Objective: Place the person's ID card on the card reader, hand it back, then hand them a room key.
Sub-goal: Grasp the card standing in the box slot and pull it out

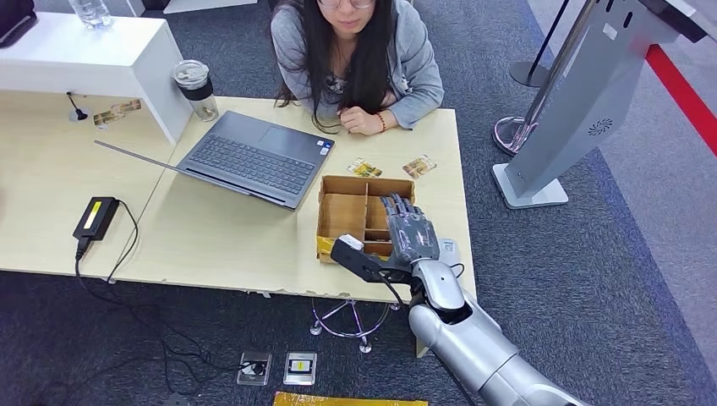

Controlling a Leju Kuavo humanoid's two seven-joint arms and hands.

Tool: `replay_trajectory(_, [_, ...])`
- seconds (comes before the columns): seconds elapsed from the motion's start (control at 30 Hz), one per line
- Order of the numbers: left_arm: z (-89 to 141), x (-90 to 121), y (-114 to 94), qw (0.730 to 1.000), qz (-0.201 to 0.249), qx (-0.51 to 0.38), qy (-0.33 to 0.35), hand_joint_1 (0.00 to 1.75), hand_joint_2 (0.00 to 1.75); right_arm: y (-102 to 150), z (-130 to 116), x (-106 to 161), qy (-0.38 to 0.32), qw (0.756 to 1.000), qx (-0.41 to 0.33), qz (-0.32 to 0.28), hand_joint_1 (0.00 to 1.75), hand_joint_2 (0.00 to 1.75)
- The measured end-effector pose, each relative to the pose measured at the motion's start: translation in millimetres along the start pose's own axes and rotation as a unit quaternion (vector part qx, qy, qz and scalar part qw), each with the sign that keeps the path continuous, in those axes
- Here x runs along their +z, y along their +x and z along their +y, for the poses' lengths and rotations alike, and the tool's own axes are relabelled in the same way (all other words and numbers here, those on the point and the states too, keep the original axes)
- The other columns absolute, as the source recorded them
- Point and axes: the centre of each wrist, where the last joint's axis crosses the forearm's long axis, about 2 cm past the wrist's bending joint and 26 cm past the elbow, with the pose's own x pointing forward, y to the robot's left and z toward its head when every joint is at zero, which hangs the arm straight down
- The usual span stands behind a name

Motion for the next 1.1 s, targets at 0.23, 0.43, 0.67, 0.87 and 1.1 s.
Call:
replay_trajectory(0.23, [0.0, 0.0, 0.0, 1.000, 0.000, 0.000, 0.001, 0.00, 0.00, 0.1, 0.3, 0.0, 0.008, 1.000, 0.005, -0.001, 0.00, 1.75])
replay_trajectory(0.43, [0.0, 0.0, 0.0, 1.000, 0.000, 0.000, 0.000, 0.00, 0.00, 0.2, 0.3, -0.1, 0.007, 1.000, 0.006, -0.002, 0.93, 1.75])
replay_trajectory(0.67, [0.1, 0.0, -0.1, 1.000, 0.000, 0.000, 0.001, 0.00, 0.00, 0.3, 1.2, -0.6, 0.016, 1.000, 0.005, -0.002, 1.75, 1.75])
replay_trajectory(0.87, [0.2, 0.0, -0.1, 1.000, 0.000, -0.002, 0.004, 0.00, 0.00, -0.1, 1.1, -1.4, 0.024, 1.000, 0.004, -0.002, 1.75, 1.75])
replay_trajectory(1.1, [0.2, 0.0, -0.1, 1.000, 0.000, -0.003, 0.005, 0.00, 0.00, -1.8, -0.3, -3.9, 0.029, 1.000, 0.006, 0.002, 1.75, 1.75])
